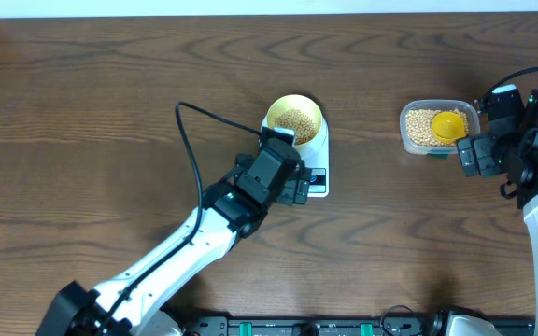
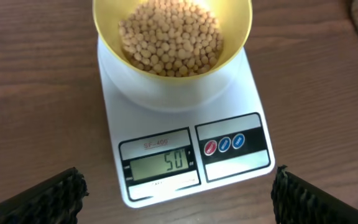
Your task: Scoop item into bowl and weigh 50g on scale
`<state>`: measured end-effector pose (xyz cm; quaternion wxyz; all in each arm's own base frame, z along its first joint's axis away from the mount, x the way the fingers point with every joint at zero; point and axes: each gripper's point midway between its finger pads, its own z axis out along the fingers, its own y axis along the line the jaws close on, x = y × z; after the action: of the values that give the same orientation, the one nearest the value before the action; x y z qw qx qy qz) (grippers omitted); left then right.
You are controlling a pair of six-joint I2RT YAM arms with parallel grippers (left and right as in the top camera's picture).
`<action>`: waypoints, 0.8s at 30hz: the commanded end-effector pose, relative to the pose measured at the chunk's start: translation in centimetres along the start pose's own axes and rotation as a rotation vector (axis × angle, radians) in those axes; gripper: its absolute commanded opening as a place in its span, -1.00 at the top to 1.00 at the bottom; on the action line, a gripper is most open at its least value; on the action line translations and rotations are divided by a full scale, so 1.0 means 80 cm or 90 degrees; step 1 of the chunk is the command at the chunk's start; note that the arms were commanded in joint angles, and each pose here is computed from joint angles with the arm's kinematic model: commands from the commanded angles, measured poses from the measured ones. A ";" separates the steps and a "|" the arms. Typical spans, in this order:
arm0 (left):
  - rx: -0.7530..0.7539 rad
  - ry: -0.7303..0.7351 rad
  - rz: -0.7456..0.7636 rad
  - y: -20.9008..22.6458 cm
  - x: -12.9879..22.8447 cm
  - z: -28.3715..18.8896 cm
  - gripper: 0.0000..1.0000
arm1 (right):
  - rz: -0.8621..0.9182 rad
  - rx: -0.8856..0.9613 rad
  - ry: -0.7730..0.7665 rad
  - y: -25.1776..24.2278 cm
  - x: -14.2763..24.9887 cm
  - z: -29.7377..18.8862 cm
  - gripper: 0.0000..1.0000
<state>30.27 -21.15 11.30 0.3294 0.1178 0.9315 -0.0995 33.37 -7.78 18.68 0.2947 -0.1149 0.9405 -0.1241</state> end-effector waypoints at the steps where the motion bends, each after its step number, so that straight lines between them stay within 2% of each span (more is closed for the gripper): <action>1: -0.007 -0.031 0.021 0.007 -0.012 -0.020 -0.96 | -0.004 0.006 -0.004 -0.001 -0.001 -0.004 -0.99; 8: -0.003 -0.070 0.018 0.033 -0.013 -0.048 -0.96 | -0.004 0.006 -0.004 -0.001 -0.002 -0.004 -0.99; 12: -0.005 -0.120 -0.017 0.063 -0.009 -0.068 -0.96 | -0.004 0.006 -0.004 -0.001 -0.002 -0.004 -0.98; 16: 0.013 -0.214 -0.031 0.087 -0.011 -0.090 -0.95 | -0.004 0.006 -0.004 -0.001 -0.002 -0.004 -0.99; 24: -0.009 -0.393 -0.061 0.137 -0.013 -0.138 -0.96 | -0.004 0.006 -0.004 -0.001 -0.002 -0.004 -0.99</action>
<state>28.20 -8.99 18.56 0.5633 0.0293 0.8137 -0.1402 33.37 -7.79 18.68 0.2946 -0.1146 0.9405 -0.1242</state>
